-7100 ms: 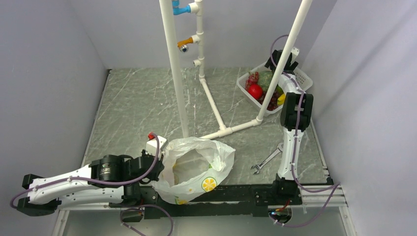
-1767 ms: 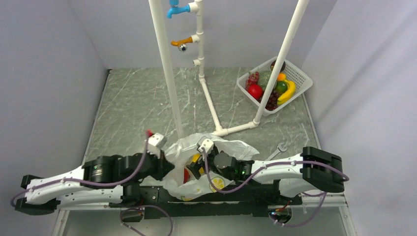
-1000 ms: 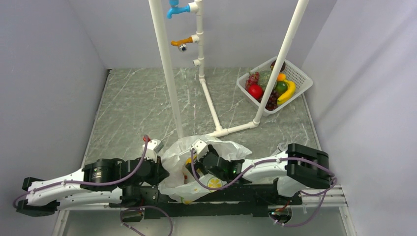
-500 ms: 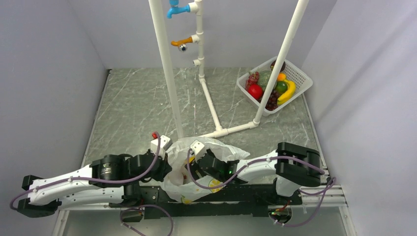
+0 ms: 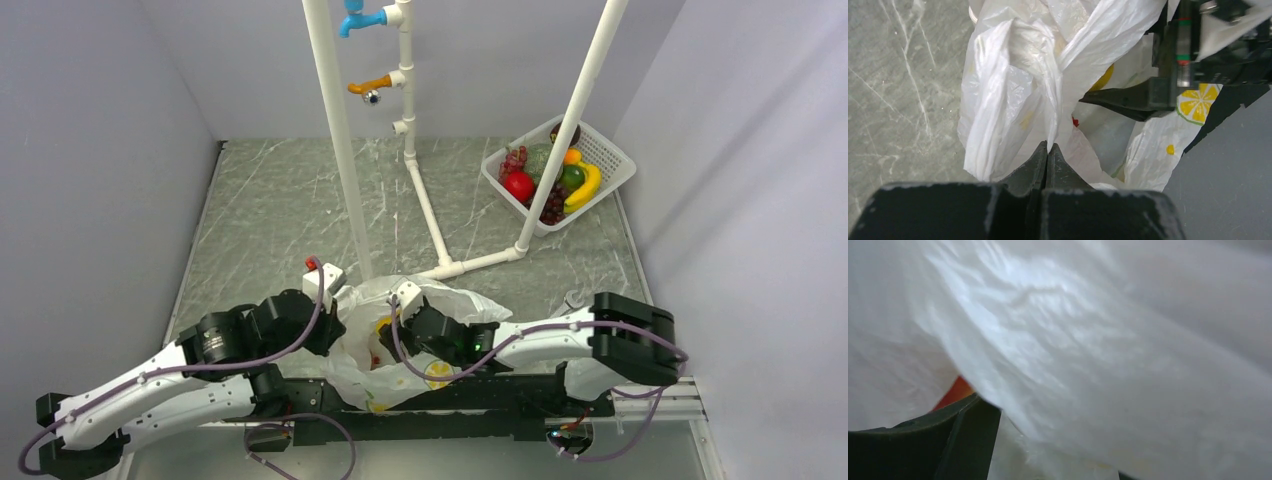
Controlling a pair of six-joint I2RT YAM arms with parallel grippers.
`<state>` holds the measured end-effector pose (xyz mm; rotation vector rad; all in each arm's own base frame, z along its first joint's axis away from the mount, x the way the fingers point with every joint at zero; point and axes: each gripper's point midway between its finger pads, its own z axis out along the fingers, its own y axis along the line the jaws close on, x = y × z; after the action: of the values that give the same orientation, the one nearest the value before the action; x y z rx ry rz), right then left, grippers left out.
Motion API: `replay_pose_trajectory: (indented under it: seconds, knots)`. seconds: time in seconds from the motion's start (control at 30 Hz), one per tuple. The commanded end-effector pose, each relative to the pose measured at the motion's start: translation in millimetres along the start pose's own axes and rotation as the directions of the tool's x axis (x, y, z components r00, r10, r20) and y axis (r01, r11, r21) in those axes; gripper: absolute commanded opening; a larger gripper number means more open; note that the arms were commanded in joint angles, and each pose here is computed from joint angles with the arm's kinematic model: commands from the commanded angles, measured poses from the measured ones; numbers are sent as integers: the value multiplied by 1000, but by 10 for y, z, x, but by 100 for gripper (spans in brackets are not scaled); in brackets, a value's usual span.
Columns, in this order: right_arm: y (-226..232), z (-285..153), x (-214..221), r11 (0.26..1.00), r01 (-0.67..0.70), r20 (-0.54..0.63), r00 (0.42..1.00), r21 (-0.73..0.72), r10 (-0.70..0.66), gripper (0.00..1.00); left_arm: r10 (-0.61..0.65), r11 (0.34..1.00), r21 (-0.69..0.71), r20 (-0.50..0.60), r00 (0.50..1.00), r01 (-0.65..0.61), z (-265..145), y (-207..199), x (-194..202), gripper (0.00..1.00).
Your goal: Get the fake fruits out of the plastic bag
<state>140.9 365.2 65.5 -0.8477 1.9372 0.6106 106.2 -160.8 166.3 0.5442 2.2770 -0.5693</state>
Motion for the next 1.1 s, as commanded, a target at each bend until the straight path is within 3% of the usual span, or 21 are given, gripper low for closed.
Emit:
replay_pose_trajectory:
  seconds: [0.0,0.27,0.87,1.07]
  knots:
    - [174,-188,-319,994,-35,74,996,-101,42,26,15,999,42,55,998,-18,8,-54,-84,0]
    - [431,-435,-591,967,-57,82,993,-249,80,0,8,1000,28,47,999,-10,17,-44,-56,0]
    - [816,-1155,-764,836,27,57,998,-548,5,0,5,1000,-14,128,992,-3,-131,19,-66,0]
    - [1078,-1324,-871,740,42,34,999,-671,-26,0,13,1000,-23,110,994,-11,-106,12,-46,0]
